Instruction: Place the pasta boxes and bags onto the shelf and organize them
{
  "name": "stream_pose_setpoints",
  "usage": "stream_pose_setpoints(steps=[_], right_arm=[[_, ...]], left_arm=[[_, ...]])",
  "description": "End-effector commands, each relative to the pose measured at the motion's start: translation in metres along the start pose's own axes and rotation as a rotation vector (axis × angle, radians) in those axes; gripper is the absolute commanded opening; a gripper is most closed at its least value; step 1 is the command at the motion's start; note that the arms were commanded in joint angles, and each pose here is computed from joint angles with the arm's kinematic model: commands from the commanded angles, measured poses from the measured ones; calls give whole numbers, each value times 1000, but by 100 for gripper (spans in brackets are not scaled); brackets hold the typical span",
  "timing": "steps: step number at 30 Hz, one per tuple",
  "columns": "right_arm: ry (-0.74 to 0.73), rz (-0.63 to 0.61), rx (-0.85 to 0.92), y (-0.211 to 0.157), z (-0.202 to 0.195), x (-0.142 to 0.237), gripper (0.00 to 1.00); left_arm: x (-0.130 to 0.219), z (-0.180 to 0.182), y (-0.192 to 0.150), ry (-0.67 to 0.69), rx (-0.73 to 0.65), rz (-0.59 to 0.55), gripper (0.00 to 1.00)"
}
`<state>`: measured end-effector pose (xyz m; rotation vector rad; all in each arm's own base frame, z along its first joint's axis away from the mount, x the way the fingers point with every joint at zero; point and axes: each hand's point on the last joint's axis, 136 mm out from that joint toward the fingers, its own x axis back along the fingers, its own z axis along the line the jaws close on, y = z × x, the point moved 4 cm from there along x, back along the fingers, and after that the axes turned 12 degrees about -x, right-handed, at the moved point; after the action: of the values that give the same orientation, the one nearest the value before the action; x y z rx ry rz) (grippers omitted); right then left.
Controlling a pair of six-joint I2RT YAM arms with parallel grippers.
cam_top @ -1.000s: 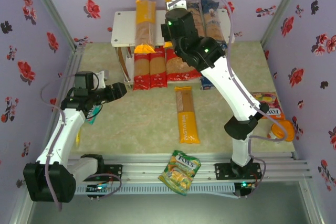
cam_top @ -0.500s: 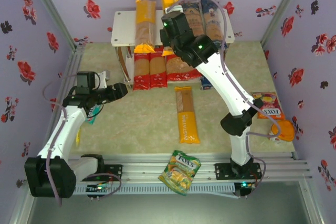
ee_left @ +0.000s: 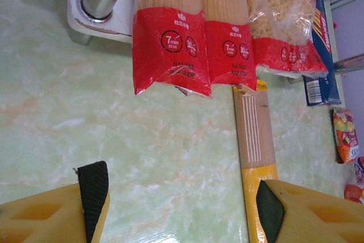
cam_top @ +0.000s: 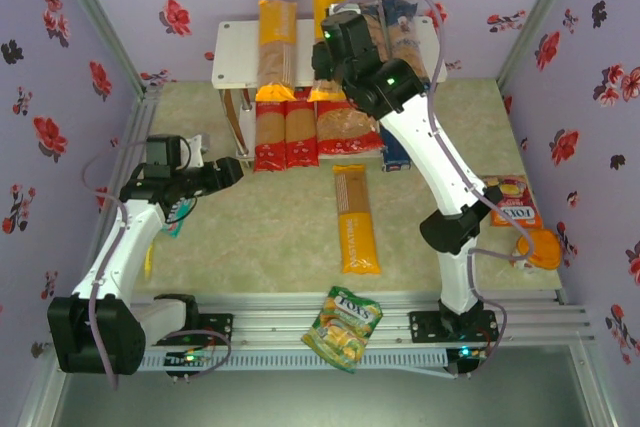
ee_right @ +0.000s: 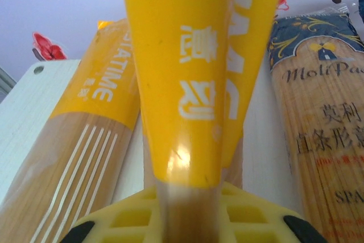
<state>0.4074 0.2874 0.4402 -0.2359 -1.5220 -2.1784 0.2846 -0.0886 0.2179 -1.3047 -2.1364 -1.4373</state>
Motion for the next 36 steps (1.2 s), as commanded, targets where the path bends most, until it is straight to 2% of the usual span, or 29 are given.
stream_pose_setpoints(steps=[1,5,10,16,21,27,32,36], right_arm=[[1,-81,-70,16,-6,-29,27],[6,-53,-107,9,-10,-43,33],[41,-17,-125,3,-6,-50,33],[73,-27,-134,9,-2,-43,33],[176,-54,-114,23,13,-29,42],[273,-184,-50,61,25,10,43],[311,-296,23,92,23,72,42],[299,-251,78,77,2,122,39]], left_arm=[[6,-5,12,-20,-33,-27,71],[6,-4,11,-17,-31,-22,71],[6,-2,8,-13,-30,-18,71],[7,-1,8,-10,-28,-20,71],[6,0,6,-10,-35,-23,73],[8,1,-5,-13,-42,-35,71],[11,3,-24,0,-22,-38,68],[13,6,-39,33,0,-54,66]])
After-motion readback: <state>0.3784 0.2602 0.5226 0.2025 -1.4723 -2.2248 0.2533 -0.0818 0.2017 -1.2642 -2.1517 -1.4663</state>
